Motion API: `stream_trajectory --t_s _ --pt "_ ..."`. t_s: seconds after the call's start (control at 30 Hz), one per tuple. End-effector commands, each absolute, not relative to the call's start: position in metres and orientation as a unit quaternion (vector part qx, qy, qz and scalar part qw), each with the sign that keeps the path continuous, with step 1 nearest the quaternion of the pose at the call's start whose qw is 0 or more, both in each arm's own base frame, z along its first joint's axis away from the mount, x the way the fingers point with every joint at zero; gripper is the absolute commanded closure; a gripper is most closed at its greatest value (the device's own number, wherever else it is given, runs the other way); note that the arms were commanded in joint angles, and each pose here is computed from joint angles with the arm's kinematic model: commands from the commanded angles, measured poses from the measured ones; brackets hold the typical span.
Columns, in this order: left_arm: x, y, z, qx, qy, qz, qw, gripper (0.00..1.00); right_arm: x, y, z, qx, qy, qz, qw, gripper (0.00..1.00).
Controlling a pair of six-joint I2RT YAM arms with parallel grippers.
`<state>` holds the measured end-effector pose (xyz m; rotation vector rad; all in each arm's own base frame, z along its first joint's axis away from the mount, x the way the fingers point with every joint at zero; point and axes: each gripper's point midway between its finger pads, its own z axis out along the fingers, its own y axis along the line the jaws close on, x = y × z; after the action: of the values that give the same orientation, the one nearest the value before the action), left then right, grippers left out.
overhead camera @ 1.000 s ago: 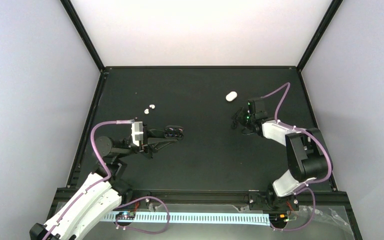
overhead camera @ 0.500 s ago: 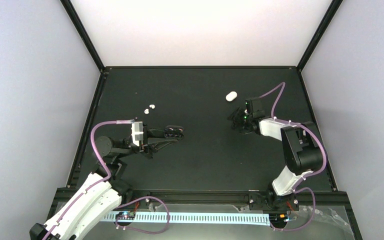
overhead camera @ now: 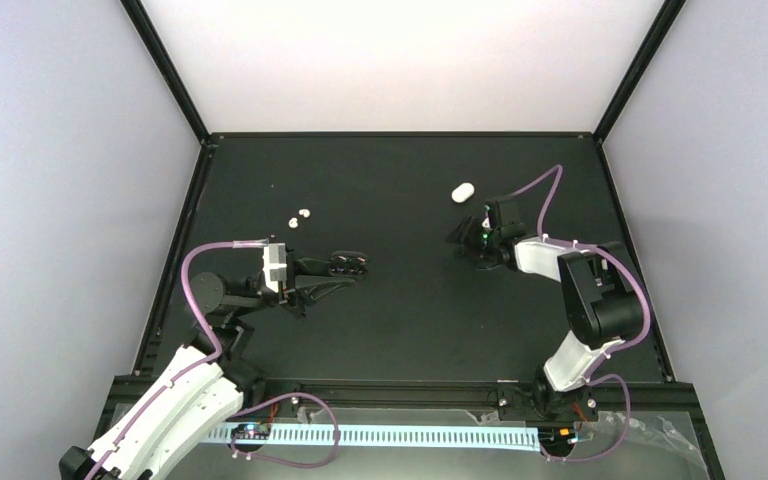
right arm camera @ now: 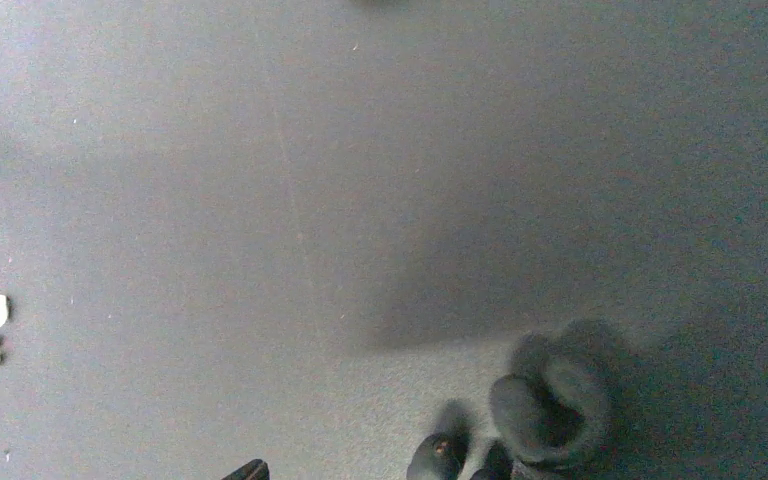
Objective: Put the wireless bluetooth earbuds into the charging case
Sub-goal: Adjust the earbud at the center of the board.
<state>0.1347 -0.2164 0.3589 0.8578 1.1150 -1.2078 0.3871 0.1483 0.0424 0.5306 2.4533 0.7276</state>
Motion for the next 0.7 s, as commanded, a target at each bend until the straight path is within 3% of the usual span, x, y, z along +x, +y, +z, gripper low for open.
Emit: stream_trajectory --t_s 0.0,0.27,0.5,0.67 --pt "0.127 -0.215 0.369 0.381 0.461 -0.52 0.61 0.98 0.378 0.162 0.038 0.184 0.911 0.278 0.244 0.38" --pt "0.126 -0.215 0.369 0.382 0.459 -0.521 0.61 0.98 0.364 0.171 0.047 0.156 0.919 0.274 0.238 0.38" --pt "0.126 -0.216 0.369 0.383 0.459 -0.521 0.609 0.98 0.371 0.144 0.065 0.106 0.939 0.16 0.286 0.42" --pt "0.126 -0.216 0.369 0.383 0.459 -0.521 0.609 0.98 0.376 0.164 0.07 0.043 0.947 0.123 0.293 0.48"
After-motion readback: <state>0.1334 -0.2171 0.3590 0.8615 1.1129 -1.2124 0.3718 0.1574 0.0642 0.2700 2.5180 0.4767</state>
